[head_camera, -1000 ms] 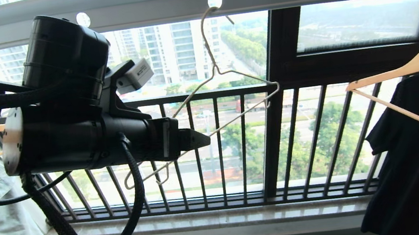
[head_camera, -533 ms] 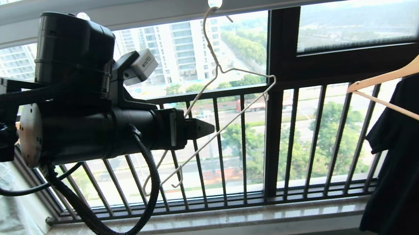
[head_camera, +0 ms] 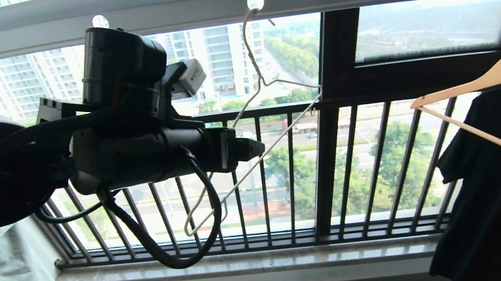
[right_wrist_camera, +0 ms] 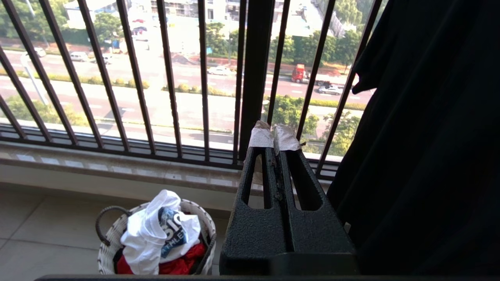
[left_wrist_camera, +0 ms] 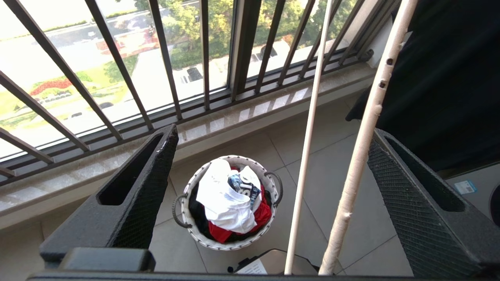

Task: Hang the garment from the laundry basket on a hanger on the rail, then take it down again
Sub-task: Pick up the clothes rack on the clothesline

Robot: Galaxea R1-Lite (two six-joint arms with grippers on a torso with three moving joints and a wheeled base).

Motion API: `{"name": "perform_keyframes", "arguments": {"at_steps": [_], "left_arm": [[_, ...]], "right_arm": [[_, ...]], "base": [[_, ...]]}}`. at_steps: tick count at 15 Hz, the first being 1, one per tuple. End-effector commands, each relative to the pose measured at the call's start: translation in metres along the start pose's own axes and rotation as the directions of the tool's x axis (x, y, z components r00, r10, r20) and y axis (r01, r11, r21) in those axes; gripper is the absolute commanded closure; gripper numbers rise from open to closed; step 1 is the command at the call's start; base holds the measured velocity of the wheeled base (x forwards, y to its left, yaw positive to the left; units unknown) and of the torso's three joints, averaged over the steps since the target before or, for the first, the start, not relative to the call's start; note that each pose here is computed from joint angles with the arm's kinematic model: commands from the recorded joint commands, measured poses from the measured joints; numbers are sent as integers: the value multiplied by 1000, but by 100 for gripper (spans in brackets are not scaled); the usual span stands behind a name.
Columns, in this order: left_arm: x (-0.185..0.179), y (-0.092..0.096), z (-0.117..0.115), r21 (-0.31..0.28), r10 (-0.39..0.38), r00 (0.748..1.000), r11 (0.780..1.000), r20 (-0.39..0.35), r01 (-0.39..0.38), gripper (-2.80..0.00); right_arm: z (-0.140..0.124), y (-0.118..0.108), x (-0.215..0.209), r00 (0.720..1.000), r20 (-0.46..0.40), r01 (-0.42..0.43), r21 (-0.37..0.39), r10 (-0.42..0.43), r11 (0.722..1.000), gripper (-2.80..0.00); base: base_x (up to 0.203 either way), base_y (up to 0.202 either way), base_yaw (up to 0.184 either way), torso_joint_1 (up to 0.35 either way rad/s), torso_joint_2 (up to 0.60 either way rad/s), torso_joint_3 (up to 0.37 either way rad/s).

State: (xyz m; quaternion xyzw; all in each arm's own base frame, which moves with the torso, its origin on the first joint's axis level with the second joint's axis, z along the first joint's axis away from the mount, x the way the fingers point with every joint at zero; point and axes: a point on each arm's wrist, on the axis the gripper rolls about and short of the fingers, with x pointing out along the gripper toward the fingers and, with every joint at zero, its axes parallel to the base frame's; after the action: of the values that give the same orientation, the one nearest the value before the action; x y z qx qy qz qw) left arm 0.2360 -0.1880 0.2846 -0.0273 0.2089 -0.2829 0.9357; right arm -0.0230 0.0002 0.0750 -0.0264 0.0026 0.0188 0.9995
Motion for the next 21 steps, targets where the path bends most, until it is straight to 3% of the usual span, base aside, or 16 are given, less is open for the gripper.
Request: {"name": "perform_keyframes", "arguments": {"at_steps": [1, 13, 14, 21], "left_arm": [[0, 0, -1, 0, 2, 1000, 1000, -2, -2, -280], [-3, -1, 1, 18, -2, 1000, 1000, 6, 2, -280], [-4, -1, 1, 23, -3, 1000, 1000, 8, 3, 0], [-15, -5, -4, 37, -21, 1000, 999, 4, 21, 0]], "right_arm": [[0, 0, 0, 1000, 0, -1, 0, 1, 1000, 0], [0, 0, 0, 1000, -1, -1, -1, 1, 1000, 0], [0, 0, 0, 1000, 0, -1, 1, 1, 1000, 0], [0, 0, 0, 1000, -1, -1, 0, 1, 1000, 0]], "base": [[0, 0, 0, 0, 0, 0], [0, 0, 0, 0, 0, 0], [0, 0, 0, 0, 0, 0], [0, 0, 0, 0, 0, 0]]}}
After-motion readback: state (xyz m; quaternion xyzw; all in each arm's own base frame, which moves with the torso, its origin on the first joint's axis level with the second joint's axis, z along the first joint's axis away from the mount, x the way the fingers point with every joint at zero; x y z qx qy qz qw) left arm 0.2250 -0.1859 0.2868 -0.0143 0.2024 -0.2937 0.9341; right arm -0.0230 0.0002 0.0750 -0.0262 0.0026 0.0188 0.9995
